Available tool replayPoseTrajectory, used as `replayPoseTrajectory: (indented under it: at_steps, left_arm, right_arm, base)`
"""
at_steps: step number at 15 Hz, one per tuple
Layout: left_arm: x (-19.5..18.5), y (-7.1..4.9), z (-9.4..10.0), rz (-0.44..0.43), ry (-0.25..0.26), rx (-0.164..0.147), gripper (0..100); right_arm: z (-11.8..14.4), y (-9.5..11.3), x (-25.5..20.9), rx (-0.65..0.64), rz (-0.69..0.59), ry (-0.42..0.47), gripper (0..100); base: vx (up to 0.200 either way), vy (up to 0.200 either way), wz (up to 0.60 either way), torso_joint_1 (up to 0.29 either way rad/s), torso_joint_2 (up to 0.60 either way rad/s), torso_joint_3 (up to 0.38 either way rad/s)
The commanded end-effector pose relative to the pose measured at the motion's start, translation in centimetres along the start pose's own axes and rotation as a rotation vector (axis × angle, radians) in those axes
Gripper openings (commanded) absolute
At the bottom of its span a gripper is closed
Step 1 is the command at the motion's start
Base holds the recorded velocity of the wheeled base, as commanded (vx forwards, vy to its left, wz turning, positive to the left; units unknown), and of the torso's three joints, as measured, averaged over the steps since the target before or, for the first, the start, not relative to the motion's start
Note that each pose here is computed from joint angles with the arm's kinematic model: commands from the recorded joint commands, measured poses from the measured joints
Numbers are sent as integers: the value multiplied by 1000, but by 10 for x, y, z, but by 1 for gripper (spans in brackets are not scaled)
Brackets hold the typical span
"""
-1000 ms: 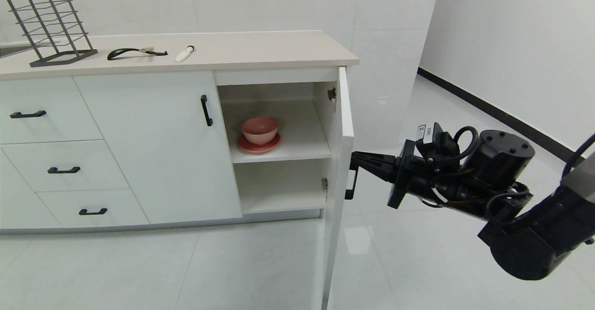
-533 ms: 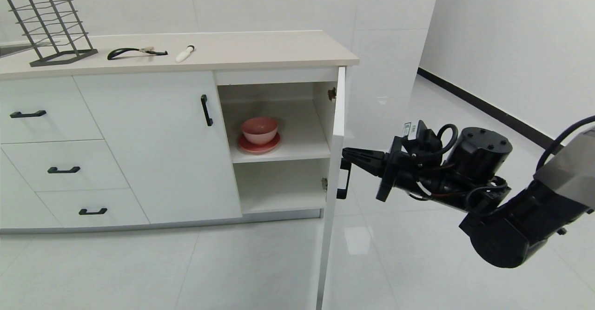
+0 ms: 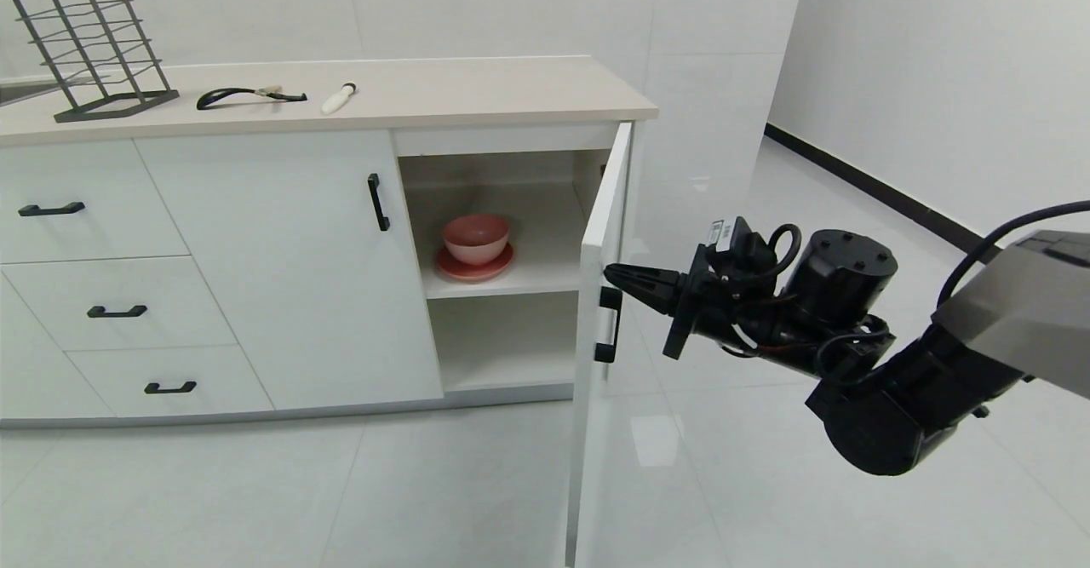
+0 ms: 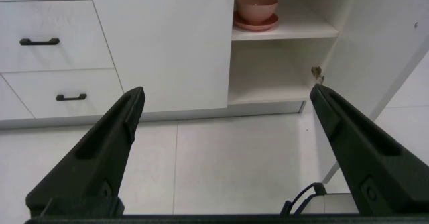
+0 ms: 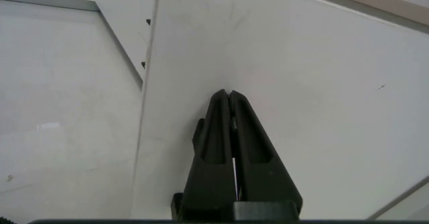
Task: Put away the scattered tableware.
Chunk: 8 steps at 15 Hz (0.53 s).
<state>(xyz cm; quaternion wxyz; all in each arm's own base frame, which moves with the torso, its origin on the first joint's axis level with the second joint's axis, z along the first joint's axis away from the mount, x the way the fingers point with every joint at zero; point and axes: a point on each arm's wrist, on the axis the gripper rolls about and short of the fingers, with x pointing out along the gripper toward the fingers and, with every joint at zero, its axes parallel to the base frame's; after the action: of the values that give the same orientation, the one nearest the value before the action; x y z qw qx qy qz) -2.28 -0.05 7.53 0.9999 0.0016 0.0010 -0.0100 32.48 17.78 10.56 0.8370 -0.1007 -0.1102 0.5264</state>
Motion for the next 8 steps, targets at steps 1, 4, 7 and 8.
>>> replayPoseTrajectory:
  at_steps: [1,4,7,8]
  left_arm:
    - [0,0,0,0,-1,0,100]
    - [0,0,0,0,-1,0,100]
    - [0,0,0,0,-1,1,100]
    - [0,0,0,0,-1,1,100]
  right_arm:
    - [-8,-3,6,1,0,0,0]
    - [-15,-8,15,-1,-3,-8,0]
    - [-20,-13,22,-5,-7,-19,0]
    - [-22,-16,26,-4,-15,-25,0]
  base:
    - [0,0,0,0,0,0]
    - [0,0,0,0,0,0]
    - [0,0,0,0,0,0]
    - [0,0,0,0,0,0]
